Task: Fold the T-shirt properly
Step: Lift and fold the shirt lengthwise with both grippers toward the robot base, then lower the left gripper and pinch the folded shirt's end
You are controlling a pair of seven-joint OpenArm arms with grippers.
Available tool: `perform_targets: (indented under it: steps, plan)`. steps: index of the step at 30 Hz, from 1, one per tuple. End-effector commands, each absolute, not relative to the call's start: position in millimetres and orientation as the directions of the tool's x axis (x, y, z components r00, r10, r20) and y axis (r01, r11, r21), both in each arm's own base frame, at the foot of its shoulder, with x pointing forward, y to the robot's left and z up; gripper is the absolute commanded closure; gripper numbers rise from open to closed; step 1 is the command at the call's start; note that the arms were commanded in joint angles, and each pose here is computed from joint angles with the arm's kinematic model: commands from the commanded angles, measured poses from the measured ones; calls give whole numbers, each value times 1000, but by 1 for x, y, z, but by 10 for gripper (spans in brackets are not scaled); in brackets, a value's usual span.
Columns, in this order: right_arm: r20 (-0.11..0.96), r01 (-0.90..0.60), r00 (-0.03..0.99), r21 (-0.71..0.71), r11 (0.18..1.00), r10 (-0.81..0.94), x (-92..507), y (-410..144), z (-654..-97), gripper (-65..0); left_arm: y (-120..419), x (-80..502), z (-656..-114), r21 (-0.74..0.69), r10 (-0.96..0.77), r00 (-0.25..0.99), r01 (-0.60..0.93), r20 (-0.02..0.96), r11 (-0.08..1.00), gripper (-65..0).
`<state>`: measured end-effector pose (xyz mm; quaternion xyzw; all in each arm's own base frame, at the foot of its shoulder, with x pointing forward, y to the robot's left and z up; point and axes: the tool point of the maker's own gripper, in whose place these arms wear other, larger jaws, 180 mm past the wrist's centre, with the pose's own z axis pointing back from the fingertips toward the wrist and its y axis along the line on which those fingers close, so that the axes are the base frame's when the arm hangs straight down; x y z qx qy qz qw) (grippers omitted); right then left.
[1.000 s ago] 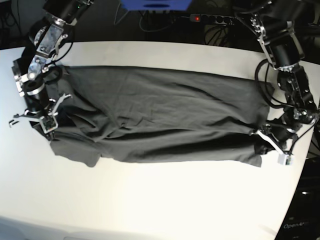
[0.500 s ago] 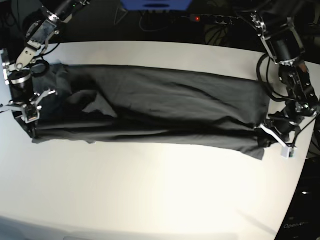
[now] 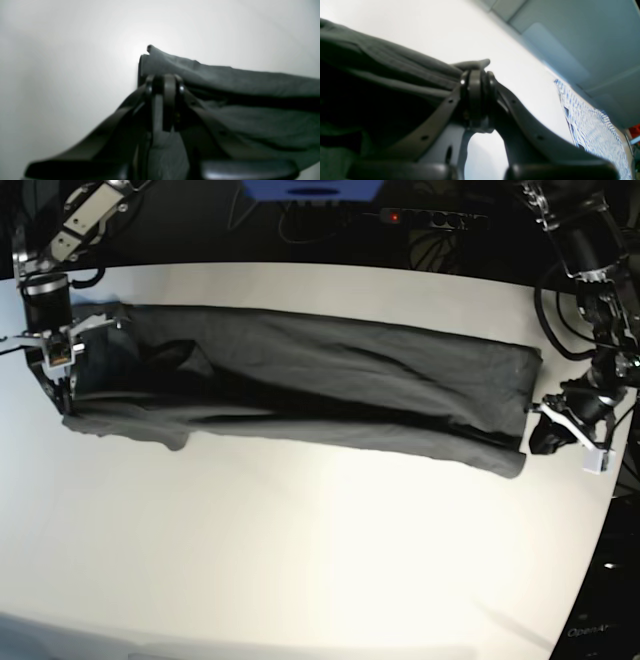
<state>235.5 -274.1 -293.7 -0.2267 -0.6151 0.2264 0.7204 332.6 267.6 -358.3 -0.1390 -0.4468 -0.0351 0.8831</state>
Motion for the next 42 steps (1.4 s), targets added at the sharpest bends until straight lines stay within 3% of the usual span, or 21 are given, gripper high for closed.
perform_targets:
  steps: [1, 11, 20, 33, 42]
  plan:
    - [784, -8, 69, -619, 786, 618, 236, -274, -274, -1, 271, 340, -337, -186, 47, 542, 204, 839, 961, -53]
    - [821, 3, 38, -570, 822, 570, 214, -273, -285, -1, 288, 321, -333, -198, 97, 521, 142, 848, 970, -56]
    - [827, -6, 37, -562, 827, 562, 216, -271, -288, -1, 287, 374, -307, -175, 79, 467, 165, 881, 971, -58]
    - [827, -5, 33, -562, 827, 561, 217, -270, -287, -1, 245, 430, -364, -123, -120, 713, 279, 691, 952, -58]
    - [826, 9, 29, -563, 827, 562, 220, -273, -285, -1, 246, 443, -345, -105, -172, 765, 299, 621, 948, -58]
